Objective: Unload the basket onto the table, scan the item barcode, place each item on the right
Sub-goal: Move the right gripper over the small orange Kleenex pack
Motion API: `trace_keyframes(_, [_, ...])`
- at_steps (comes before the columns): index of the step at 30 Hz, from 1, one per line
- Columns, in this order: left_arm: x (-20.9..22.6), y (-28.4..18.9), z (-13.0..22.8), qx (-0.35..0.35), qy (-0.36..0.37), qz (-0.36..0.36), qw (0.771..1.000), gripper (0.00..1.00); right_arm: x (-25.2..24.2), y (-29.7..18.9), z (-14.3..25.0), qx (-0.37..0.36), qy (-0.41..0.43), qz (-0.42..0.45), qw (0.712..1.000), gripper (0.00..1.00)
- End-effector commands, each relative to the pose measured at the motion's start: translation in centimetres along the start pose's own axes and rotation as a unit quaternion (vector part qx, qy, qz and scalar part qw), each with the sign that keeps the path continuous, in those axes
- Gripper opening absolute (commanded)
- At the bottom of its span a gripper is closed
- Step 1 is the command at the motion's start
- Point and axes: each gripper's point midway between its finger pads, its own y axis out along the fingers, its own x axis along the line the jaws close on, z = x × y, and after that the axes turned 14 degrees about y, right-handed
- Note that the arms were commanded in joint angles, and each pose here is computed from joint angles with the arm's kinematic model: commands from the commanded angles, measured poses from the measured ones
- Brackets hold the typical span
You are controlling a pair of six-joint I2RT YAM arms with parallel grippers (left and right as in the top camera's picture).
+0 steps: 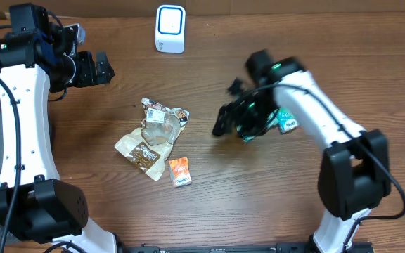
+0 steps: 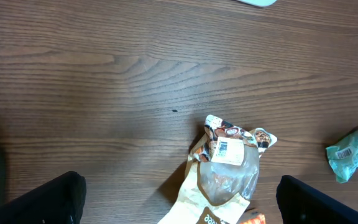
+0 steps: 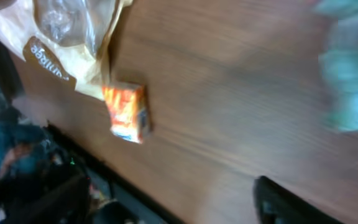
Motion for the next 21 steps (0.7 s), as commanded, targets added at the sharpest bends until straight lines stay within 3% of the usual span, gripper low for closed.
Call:
trace_keyframes(1, [-0.5,0.4,-0.1,0.002,0.012,0.007,1.000,1.00,2.5,3.0,2.5,0.027,0.006,-0.008,1.000,0.60])
trace_keyframes(4, [-0.5,0.4,-0.1,0.002,0.012,0.007,1.000,1.00,4.9,5.4,4.0,0.033,-0.021,-0.006,0.999,0.33])
trace_keyframes(6, [-0.5,0.4,-0.1,0.002,0.012,0.007,1.000,1.00,6.7,6.7,4.8,0.031,-0.043,-0.010,0.999,0.22])
trace_keyframes(11, [-0.5,0.4,-0.1,0.002,0.012,0.007,1.000,1.00,9.4,10.7,6.5,0.026,-0.073,0.006,0.997,0.19])
trace_keyframes(21, [-0.5,0.4,-0.1,0.002,0.012,0.007,1.000,1.00,7.6,14.5,7.2,0.083,-0.040,0.035,0.995,0.15])
